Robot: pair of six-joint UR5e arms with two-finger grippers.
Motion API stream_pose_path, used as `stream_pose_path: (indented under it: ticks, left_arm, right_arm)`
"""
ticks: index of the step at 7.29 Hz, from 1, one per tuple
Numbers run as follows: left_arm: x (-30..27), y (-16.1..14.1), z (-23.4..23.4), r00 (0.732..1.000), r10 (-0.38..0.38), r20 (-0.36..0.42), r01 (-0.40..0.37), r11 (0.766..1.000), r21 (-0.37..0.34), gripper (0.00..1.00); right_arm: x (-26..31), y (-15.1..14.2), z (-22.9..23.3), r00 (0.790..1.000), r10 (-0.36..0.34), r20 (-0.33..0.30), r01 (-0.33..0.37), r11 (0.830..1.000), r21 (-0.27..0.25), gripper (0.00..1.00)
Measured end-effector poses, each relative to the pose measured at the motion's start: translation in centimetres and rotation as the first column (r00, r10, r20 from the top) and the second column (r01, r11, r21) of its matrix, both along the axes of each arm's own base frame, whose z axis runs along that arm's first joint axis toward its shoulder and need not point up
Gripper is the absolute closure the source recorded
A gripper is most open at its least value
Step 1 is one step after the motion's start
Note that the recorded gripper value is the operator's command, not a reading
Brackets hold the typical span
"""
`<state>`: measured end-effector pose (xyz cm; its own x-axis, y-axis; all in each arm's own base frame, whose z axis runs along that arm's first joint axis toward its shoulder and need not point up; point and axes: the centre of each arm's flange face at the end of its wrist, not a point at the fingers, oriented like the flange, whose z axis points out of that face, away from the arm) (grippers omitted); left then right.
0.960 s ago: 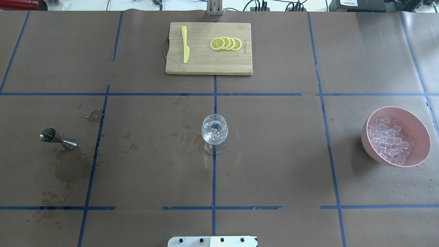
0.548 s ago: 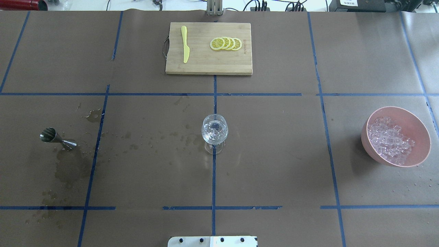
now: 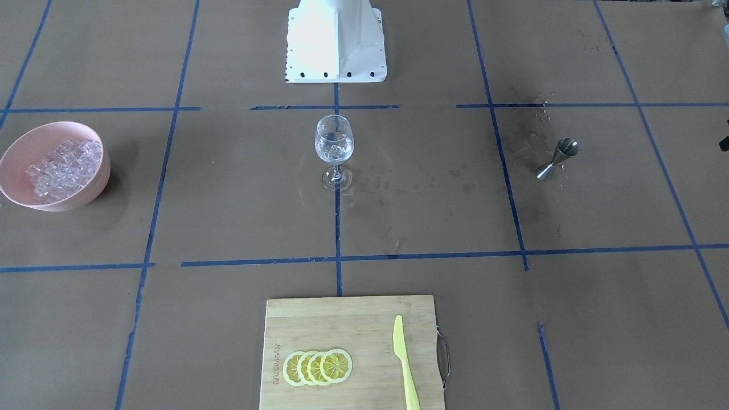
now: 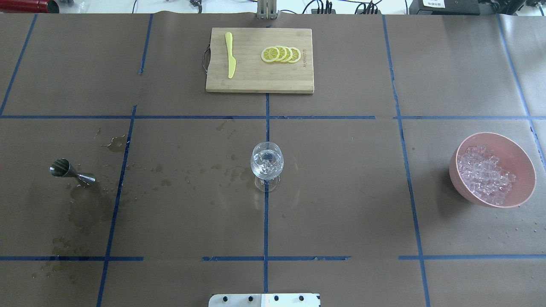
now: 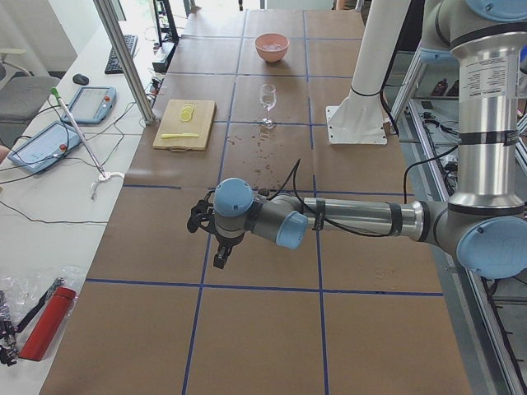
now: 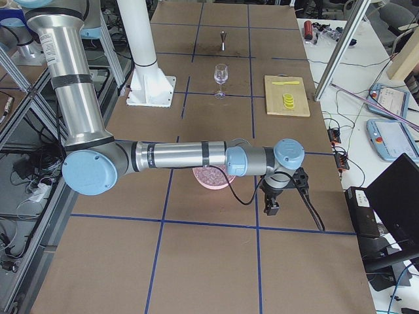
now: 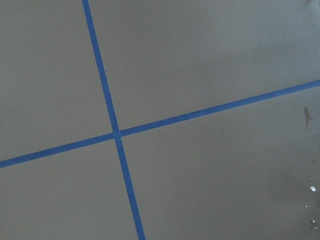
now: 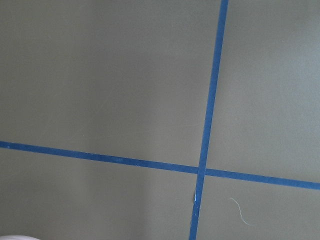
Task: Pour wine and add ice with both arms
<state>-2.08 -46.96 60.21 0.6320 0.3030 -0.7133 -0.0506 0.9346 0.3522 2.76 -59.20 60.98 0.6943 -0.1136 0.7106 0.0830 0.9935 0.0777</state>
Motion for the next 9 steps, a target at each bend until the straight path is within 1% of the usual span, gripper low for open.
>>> stream_pose_path:
  ticks: [1, 3, 6, 7, 8, 9]
  left_arm:
    - [-0.1, 0.8, 0.0, 1.000, -0.002, -0.002, 0.002, 0.999, 0.042, 0.00]
    - [-0.3, 1.5, -0.2, 1.000, -0.002, -0.005, 0.002, 0.996, 0.084, 0.00]
    - [-0.5, 2.8, -1.1, 1.000, -0.003, -0.009, 0.004, 0.995, 0.105, 0.00]
    - [-0.5, 3.3, -1.1, 1.000, -0.002, -0.009, 0.003, 0.995, 0.105, 0.00]
    - [-0.4, 3.5, -1.0, 1.000, 0.000, -0.009, 0.001, 0.995, 0.102, 0.00]
    - [-0.4, 3.6, -1.1, 1.000, 0.000, -0.010, 0.001, 0.995, 0.102, 0.00]
  right_arm:
    - [-0.1, 0.0, 0.1, 1.000, -0.002, 0.000, 0.002, 1.000, 0.001, 0.00]
    - [-0.2, 0.1, 1.3, 1.000, -0.004, -0.002, 0.004, 1.000, -0.019, 0.00]
    - [-0.3, 0.0, 2.9, 1.000, -0.005, 0.003, 0.005, 0.999, -0.054, 0.00]
    - [-0.4, -0.5, 3.3, 1.000, -0.004, 0.005, 0.004, 0.998, -0.067, 0.00]
    - [-0.5, -1.6, 3.3, 1.000, -0.003, 0.006, 0.004, 0.997, -0.072, 0.00]
    - [-0.4, -2.2, 3.1, 1.000, -0.002, 0.007, 0.002, 0.998, -0.062, 0.00]
